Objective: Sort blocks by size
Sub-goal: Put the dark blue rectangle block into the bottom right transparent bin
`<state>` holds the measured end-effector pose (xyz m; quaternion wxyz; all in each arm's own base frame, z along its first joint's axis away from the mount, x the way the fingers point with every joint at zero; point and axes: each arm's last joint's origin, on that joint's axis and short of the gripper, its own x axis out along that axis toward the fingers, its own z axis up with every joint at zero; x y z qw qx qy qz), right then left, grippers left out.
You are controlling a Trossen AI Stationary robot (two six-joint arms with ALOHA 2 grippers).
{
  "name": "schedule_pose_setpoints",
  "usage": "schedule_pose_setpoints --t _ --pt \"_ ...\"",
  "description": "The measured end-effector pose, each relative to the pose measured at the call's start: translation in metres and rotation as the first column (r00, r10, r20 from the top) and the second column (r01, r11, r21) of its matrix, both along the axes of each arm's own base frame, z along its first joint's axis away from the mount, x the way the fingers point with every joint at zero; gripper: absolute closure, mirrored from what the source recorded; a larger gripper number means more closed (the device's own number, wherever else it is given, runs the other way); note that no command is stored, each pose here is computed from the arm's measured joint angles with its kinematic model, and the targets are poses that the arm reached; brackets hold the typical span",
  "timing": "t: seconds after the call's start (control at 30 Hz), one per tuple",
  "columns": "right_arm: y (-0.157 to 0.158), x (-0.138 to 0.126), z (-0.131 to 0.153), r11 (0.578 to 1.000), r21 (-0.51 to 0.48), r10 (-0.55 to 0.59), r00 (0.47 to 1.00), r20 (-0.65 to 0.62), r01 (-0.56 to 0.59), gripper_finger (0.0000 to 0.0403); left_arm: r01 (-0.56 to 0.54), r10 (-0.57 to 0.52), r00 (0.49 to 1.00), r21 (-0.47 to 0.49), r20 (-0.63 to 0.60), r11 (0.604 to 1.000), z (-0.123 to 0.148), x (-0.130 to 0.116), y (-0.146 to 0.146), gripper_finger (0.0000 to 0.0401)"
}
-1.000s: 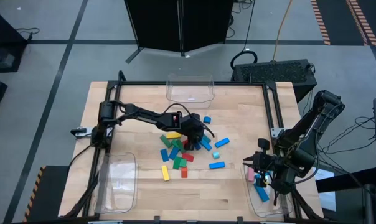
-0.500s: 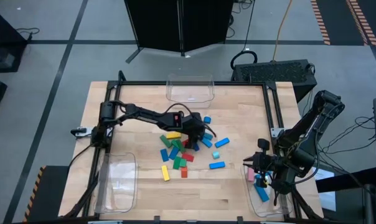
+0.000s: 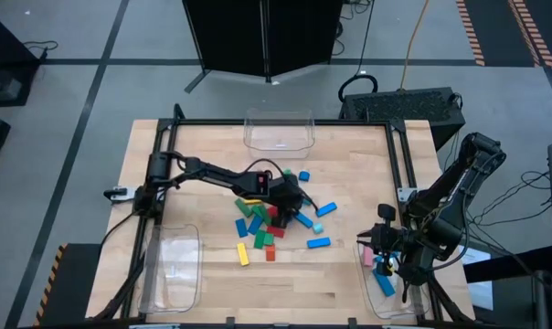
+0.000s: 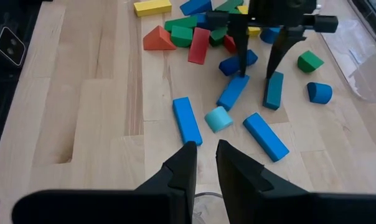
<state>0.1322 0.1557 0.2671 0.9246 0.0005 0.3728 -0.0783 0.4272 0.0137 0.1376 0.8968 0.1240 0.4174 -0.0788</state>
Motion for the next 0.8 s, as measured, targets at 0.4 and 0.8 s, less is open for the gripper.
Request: schedule_pose_setpoints --t 0.4,0.8 --pt "0.0 0.0 0.0 1.0 0.0 0.0 1.0 0.0 0.0 0.0346 -0.063 0.063 0.998 -0.018 0.008 0.998 0.011 0.004 0.033 0.0201" --pt "0.0 0.0 0.0 1.0 -0.017 0.018 1.0 -0.002 -0.018 0.0346 -0.004 0.003 1.0 -0.087 -0.012 0.996 0.007 0.0 0.048 0.0201"
